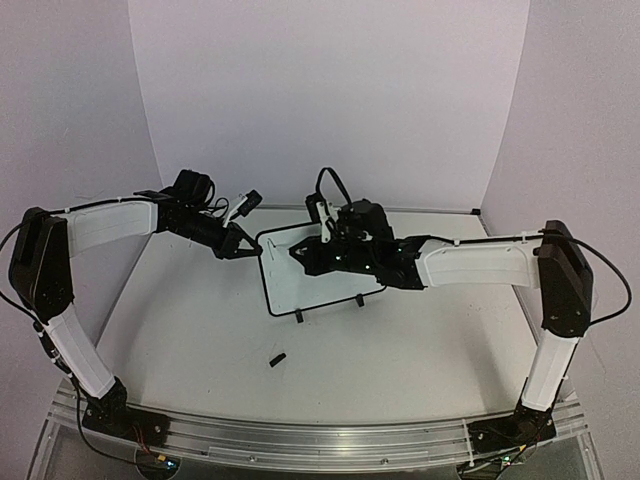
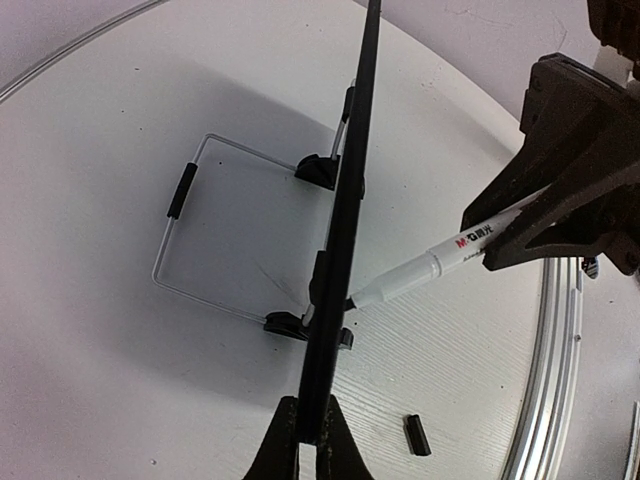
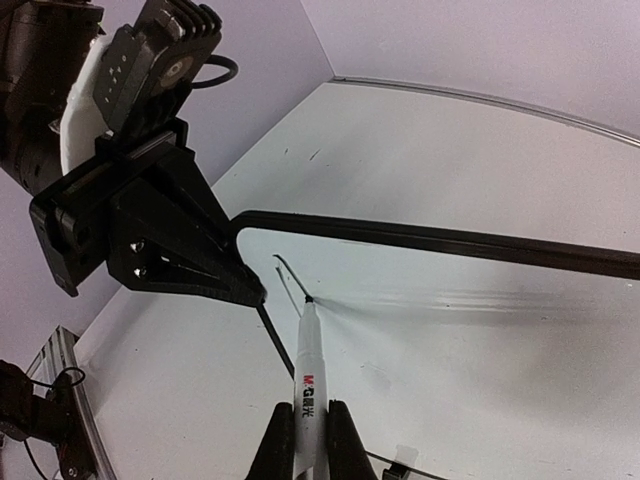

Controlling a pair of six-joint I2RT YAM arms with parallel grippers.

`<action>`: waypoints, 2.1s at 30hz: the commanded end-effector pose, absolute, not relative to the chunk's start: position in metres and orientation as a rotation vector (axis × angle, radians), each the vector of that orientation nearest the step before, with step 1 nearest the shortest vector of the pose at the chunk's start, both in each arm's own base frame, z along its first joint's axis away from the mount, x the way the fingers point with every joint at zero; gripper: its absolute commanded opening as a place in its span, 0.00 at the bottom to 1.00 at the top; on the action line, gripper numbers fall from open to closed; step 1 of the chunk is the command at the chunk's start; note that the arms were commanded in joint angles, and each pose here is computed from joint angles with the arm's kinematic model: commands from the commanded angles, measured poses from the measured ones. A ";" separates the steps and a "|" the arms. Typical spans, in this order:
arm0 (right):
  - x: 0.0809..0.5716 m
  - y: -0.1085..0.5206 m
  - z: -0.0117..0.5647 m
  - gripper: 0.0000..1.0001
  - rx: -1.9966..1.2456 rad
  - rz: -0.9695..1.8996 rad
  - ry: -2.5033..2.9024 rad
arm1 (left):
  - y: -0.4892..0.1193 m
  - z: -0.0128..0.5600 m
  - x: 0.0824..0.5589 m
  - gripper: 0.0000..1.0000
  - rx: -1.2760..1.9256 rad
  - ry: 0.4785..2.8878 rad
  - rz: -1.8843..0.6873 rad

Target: Write a sentence on the whiteboard

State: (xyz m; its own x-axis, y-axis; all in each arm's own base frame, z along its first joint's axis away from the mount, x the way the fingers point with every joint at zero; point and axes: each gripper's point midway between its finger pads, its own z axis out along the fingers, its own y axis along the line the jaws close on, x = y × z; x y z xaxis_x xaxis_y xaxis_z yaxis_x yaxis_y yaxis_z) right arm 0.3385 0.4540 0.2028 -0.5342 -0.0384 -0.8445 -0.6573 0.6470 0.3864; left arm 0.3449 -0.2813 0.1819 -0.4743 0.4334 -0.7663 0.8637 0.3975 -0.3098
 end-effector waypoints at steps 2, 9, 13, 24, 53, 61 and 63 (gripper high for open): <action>0.349 0.461 0.211 0.00 -0.544 0.915 1.971 | -0.281 0.170 0.331 0.00 1.151 2.134 -0.919; 0.352 0.463 0.210 0.00 -0.545 0.915 1.973 | -0.281 0.169 0.331 0.00 1.153 2.134 -0.918; 0.353 0.460 0.207 0.00 -0.529 0.897 1.982 | -0.280 0.169 0.331 0.00 1.151 2.137 -0.914; 0.351 0.438 0.203 0.00 -0.478 0.825 1.997 | -0.280 0.169 0.331 0.00 1.152 2.136 -0.911; 0.323 0.414 0.247 0.00 -0.516 0.991 1.896 | -0.281 0.168 0.331 0.00 1.154 2.138 -0.911; 0.334 0.424 0.239 0.00 -0.539 1.022 1.910 | -0.282 0.166 0.331 0.00 1.157 2.146 -0.899; 0.337 0.427 0.237 0.00 -0.543 1.026 1.914 | -0.281 0.165 0.331 0.00 1.158 2.149 -0.897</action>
